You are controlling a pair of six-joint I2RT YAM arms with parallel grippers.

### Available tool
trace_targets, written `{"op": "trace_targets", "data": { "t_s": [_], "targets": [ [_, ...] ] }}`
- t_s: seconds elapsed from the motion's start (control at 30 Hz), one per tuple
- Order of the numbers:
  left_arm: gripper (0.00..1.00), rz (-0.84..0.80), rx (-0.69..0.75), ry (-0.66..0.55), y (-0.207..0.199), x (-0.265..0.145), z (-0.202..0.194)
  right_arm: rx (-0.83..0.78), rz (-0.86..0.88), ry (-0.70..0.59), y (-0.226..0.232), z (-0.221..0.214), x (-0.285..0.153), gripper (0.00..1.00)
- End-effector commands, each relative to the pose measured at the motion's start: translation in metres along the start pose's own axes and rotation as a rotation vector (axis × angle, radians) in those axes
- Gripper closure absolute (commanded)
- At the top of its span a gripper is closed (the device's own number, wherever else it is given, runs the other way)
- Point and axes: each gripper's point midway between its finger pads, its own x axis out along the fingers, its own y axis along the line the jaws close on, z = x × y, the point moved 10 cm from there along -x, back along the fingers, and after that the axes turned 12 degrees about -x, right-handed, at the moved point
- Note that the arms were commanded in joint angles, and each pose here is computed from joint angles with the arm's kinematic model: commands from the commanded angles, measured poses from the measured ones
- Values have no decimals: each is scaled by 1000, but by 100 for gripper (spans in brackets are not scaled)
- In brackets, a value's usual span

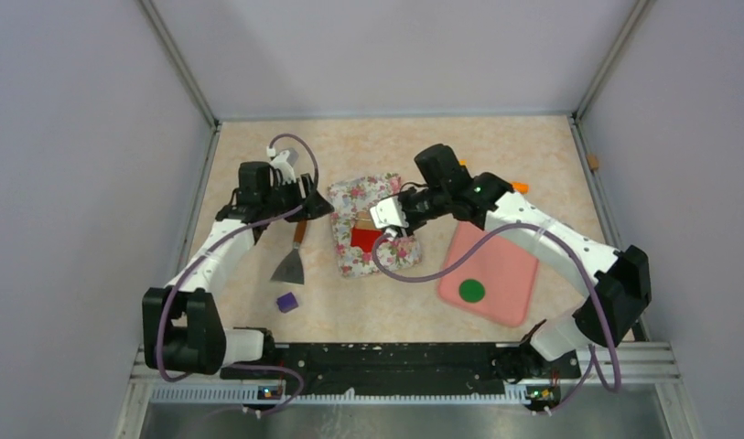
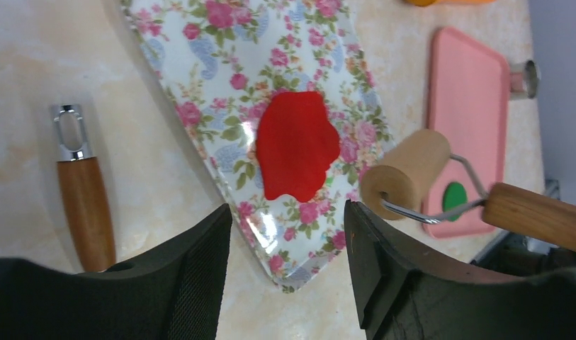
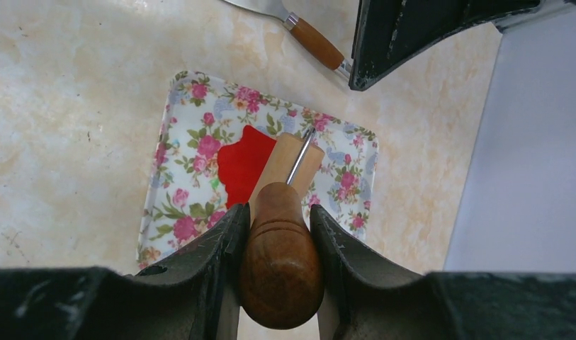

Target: Roll out the dumpling wrappers from the dough

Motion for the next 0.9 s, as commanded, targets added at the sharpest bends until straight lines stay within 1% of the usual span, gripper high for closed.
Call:
{"op": "trace_targets", "data": {
  "t_s": [0.0,0.03,0.07,0.1,0.13,0.17,0.2,0.23,0.27,0.3,0.33,0.47,0.57,0.67,0.77,0.87],
  "targets": [
    [38,-232,95,-75,-35,-20,18,-8,-193,-61,-52,17,2,100],
    [38,-255,174,-138,-40,-28,19,102,-245,-64,-62,17,1,100],
    [38,-274,275,-226,-45,-38,20,244,-303,-76,-72,16,-2,100],
    [38,-278,384,-316,-48,-47,20,409,-366,-80,-79,13,-4,100],
    [38,-292,526,-396,-50,-54,18,582,-415,-95,-84,9,-7,100],
    [38,-308,639,-450,-53,-58,15,732,-433,-114,-85,5,-9,100],
    [37,-321,748,-463,-57,-61,11,885,-448,-132,-85,2,-10,100],
    [37,-339,829,-444,-61,-61,7,1020,-464,-138,-83,0,-10,100],
    [37,-348,900,-413,-64,-59,4,1130,-462,-154,-80,-1,-9,100],
    [37,-355,939,-378,-68,-56,2,1211,-455,-170,-77,-1,-9,100],
    [37,-365,964,-360,-73,-52,1,1249,-445,-180,-75,0,-8,100],
    [37,-422,1034,-328,-92,-30,-4,1242,-462,-197,-73,3,-14,100],
    [36,-457,1069,-306,-104,-11,-8,1269,-457,-212,-75,2,-18,100],
    [36,-436,1074,-337,-110,9,-9,1267,-448,-222,-73,4,-19,100],
    [37,-387,1104,-391,-112,18,-8,1271,-451,-226,-71,4,-21,100],
    [39,-370,1123,-396,-114,25,-8,1280,-454,-228,-68,2,-22,100]
  ]
}}
